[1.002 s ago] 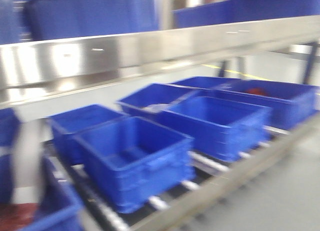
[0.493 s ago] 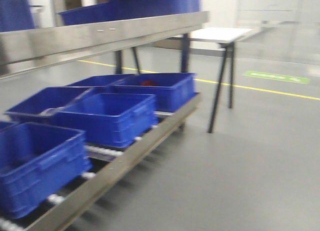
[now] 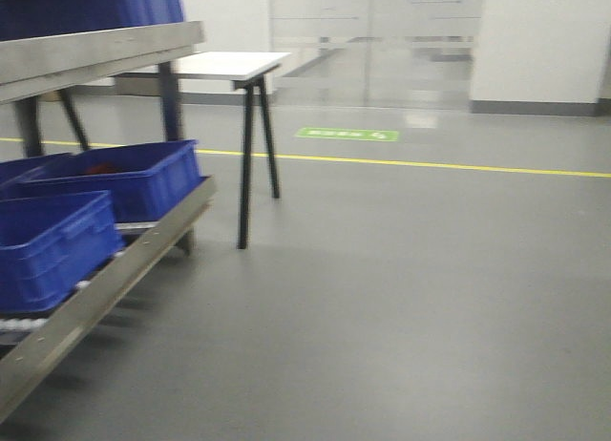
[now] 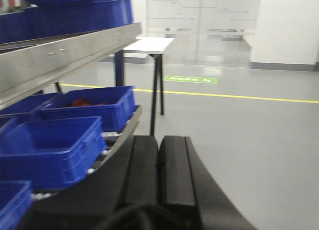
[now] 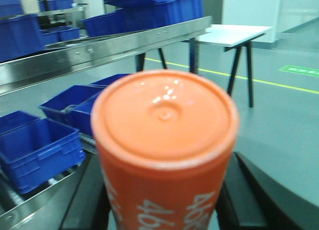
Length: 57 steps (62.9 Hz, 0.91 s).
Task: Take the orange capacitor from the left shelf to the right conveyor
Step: 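Drive the base to the conveyor table holding the capacitor in right gripper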
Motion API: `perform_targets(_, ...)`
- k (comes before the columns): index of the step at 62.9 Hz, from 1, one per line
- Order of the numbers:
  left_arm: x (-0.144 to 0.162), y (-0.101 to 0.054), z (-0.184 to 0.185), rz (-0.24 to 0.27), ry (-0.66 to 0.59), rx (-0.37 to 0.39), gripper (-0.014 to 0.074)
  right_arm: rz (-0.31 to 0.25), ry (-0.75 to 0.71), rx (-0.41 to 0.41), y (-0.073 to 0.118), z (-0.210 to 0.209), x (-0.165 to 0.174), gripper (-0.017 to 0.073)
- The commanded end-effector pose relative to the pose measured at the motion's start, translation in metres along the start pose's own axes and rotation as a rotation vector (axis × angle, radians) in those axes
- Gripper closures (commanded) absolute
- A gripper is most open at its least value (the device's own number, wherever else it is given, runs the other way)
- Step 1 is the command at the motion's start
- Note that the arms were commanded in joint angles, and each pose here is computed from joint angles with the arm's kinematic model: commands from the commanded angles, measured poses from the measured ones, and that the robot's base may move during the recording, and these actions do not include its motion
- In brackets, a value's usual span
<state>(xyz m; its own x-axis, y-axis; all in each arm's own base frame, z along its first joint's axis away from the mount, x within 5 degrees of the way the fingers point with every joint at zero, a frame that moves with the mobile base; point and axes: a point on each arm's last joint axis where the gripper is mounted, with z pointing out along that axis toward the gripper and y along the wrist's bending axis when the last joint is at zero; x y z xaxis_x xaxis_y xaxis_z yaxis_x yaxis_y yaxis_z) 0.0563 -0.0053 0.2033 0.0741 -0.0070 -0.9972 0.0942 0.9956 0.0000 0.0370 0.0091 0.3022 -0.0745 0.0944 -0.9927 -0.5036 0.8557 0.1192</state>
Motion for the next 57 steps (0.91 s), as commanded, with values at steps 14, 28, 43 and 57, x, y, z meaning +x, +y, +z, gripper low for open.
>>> perform_targets(14, -0.0096, -0.0002, 0.0003, -0.006, -0.081, 0.004, 0.0699, -0.029, -0.091, -0.034, 0.0044, -0.0006, -0.0166, 0.0502)
perform_targets(28, -0.0096, -0.0002, 0.0003, -0.006, -0.081, 0.004, 0.0699, -0.029, -0.091, -0.034, 0.0044, -0.0006, -0.0166, 0.0502)
perform_targets(43, -0.0096, -0.0002, 0.0003, -0.006, -0.081, 0.004, 0.0699, -0.029, -0.091, -0.034, 0.0044, -0.0006, -0.0166, 0.0502)
perform_targets(57, -0.0096, -0.0002, 0.0003, -0.006, -0.081, 0.004, 0.0699, -0.029, -0.091, -0.034, 0.0044, -0.0006, -0.0166, 0.0502)
